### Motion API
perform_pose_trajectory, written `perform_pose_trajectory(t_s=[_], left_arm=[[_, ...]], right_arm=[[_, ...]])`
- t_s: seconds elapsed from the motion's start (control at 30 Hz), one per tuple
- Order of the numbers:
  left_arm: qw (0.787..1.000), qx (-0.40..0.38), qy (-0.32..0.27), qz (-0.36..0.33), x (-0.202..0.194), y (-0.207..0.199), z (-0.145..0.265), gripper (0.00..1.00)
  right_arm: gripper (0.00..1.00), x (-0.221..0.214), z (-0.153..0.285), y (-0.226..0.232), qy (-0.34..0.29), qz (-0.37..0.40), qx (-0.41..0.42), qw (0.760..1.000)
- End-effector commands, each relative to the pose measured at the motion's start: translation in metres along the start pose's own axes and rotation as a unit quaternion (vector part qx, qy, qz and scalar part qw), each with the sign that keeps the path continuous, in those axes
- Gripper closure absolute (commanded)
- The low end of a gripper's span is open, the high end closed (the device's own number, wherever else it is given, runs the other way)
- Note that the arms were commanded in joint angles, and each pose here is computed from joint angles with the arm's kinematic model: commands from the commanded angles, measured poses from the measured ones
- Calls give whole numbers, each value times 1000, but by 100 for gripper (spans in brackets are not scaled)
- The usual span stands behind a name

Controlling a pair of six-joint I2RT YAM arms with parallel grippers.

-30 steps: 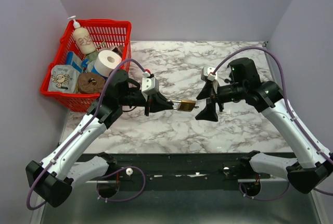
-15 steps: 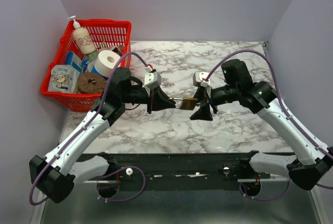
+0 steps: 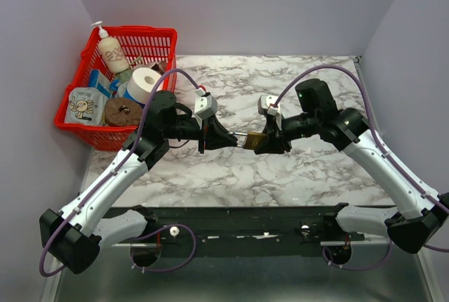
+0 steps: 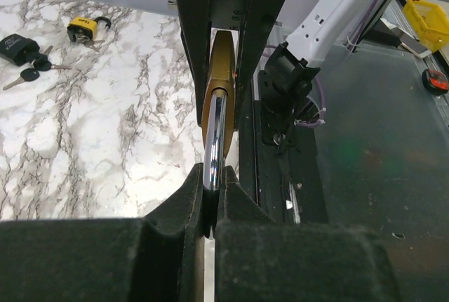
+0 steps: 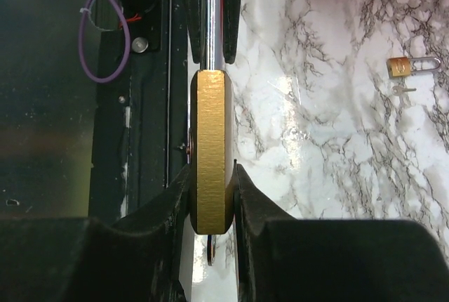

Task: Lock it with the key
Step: Lock the lock.

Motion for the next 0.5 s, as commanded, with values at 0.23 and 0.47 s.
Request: perform_pose_trajectory(t_s=[0.23,0.47], left_arm=[[997,-5,-61,-57,40,-2,-7,100],[996,-18,-67,-52,38,-6,-15,100]], right_arm=[[99,26,-6,23,-41,27,61,997],[99,36,-8,25,-55,27,74,995]])
Point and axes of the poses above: each gripper's point midway between its finger pads, its own z axis back along the fingers, its own y axis along the line the jaws close on, x = y × z, the point moved 1 cm from there along z, back along the fingers, and after that the axes turned 7 degrees about -z, right-handed, at the moved point
